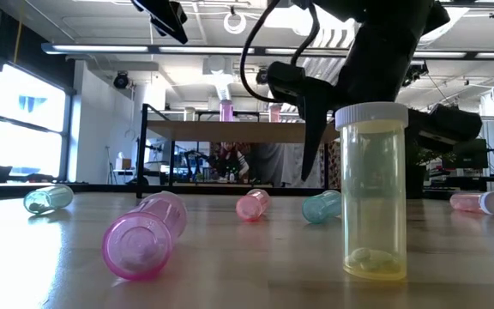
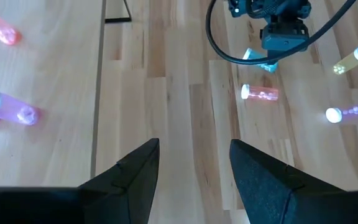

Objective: Pick and place medicine bottles onto shelf by color
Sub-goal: Put the right blue pill bottle on the shelf aligned with other blue pill bottles

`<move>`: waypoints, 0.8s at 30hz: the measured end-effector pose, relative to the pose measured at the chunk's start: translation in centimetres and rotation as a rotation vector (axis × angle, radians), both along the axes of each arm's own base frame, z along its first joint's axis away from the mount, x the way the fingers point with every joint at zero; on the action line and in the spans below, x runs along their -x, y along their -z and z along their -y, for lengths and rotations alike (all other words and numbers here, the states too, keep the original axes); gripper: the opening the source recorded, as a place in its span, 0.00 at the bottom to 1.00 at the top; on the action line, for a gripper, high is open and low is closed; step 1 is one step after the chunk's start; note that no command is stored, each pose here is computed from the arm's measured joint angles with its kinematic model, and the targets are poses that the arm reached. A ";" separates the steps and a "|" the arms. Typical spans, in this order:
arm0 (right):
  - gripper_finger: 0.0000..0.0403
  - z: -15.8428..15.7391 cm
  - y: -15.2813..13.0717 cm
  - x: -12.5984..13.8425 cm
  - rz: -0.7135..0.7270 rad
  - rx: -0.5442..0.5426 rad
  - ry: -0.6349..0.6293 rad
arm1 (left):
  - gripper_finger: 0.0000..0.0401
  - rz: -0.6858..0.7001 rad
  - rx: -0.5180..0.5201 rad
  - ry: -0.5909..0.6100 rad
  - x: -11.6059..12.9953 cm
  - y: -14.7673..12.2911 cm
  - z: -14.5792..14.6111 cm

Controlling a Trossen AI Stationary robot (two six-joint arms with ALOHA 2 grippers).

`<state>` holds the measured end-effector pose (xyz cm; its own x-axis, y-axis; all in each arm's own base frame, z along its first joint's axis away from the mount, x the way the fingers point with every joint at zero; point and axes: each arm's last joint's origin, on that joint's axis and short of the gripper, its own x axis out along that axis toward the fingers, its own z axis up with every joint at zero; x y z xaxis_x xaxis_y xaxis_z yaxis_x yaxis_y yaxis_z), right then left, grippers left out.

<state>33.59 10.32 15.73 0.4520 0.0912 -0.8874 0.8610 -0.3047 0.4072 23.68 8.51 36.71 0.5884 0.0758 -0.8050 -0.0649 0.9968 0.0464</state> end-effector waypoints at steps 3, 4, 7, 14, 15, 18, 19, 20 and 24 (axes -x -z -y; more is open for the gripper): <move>0.43 0.3 0.0 -0.1 -0.001 0.002 0.009 | 0.47 -0.001 -0.009 0.012 0.0 0.0 0.0; 0.43 0.3 0.0 -0.1 -0.002 0.003 0.010 | 0.47 -0.001 -0.011 0.014 0.0 0.0 0.0; 0.43 0.4 0.2 -0.2 -0.007 0.004 0.013 | 0.47 0.001 -0.013 0.014 0.0 0.0 0.0; 0.43 0.1 1.8 -0.7 -0.027 -0.036 0.000 | 0.47 -0.001 -0.023 0.007 0.2 0.0 -0.5; 0.43 0.1 1.9 -0.8 -0.021 -0.039 -0.001 | 0.47 -0.001 -0.023 0.003 0.2 0.0 -0.6; 0.43 0.0 2.2 -1.0 -0.024 -0.048 -0.003 | 0.47 -0.001 -0.023 -0.014 0.3 0.0 -1.0; 0.43 0.0 2.2 -1.0 -0.027 -0.053 0.002 | 0.47 -0.001 -0.023 -0.018 0.4 0.0 -1.1; 0.42 0.0 2.2 -0.9 -0.032 -0.055 0.007 | 0.47 -0.002 -0.023 -0.025 0.4 0.0 -1.2; 0.38 0.0 2.3 -0.8 -0.051 -0.058 0.006 | 0.47 -0.001 -0.022 -0.040 0.6 0.0 -1.6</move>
